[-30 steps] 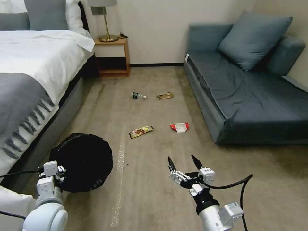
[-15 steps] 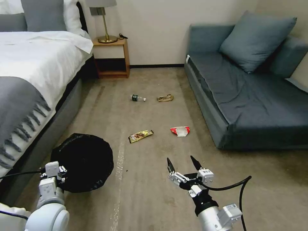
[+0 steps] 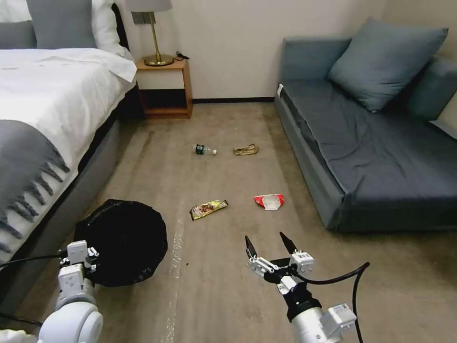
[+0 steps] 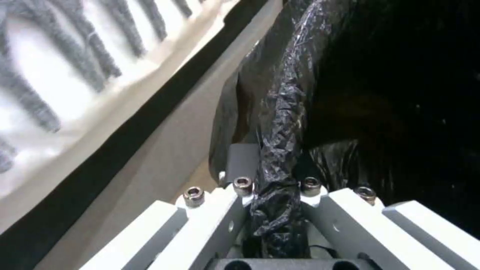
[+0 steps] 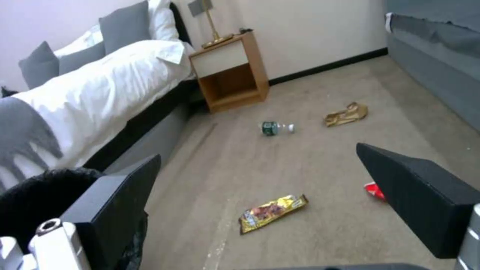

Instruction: Pick up the trash bin, then pick up the garbage on the floor and place it into the trash bin.

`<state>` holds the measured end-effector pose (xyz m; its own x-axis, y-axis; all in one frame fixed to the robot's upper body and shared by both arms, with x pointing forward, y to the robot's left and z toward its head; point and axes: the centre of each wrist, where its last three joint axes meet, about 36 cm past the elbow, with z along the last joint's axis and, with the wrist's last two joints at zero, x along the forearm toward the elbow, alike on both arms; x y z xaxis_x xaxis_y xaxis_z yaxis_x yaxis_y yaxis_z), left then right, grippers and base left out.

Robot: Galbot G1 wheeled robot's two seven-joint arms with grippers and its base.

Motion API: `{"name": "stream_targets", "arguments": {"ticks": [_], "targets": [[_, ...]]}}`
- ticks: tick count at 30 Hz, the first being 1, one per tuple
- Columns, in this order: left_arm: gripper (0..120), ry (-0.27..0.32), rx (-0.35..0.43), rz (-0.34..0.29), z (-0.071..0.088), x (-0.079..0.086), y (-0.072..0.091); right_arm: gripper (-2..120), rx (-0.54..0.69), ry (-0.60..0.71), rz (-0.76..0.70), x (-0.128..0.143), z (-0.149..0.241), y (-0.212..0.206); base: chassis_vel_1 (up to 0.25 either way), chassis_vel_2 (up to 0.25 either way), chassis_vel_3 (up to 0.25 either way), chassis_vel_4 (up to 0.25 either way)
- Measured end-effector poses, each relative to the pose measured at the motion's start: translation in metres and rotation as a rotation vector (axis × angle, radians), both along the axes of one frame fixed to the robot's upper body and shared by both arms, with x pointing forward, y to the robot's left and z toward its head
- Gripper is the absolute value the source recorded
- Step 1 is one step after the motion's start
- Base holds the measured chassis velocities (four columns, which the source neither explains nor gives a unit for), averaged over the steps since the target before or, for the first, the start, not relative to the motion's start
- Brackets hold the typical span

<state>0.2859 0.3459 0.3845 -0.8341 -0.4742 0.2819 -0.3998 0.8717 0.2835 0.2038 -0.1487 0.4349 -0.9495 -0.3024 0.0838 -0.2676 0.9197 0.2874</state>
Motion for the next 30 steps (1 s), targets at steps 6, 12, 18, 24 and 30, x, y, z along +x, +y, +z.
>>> {"name": "stream_targets", "arguments": {"ticks": [6,12,18,24,30], "targets": [[3,0.001,0.0,0.002,-0.0018,0.0003,0.0004,100,-0.001,0.002,0.003,0.0001,-0.0014,0.0002,-0.12,0.129,0.114,-0.122],[3,0.0,0.002,0.003,-0.0024,0.0007,0.0012,100,-0.001,0.003,0.006,0.0003,-0.0024,0.0007,-0.103,0.112,0.093,-0.112],[3,0.0,0.003,0.005,-0.0033,0.0009,0.002,100,-0.003,0.005,0.009,0.0002,-0.0032,0.001,-0.098,0.11,0.101,-0.101],[3,-0.005,0.008,0.006,-0.0046,0.0011,0.0029,100,-0.005,0.004,0.01,-0.0003,-0.0034,0.001,-0.114,0.107,0.12,-0.117],[3,-0.015,0.021,0.006,-0.0041,0.0018,0.0043,100,-0.009,0.002,0.009,-0.0011,-0.0034,0.0021,-0.093,0.104,0.096,-0.097]]}}
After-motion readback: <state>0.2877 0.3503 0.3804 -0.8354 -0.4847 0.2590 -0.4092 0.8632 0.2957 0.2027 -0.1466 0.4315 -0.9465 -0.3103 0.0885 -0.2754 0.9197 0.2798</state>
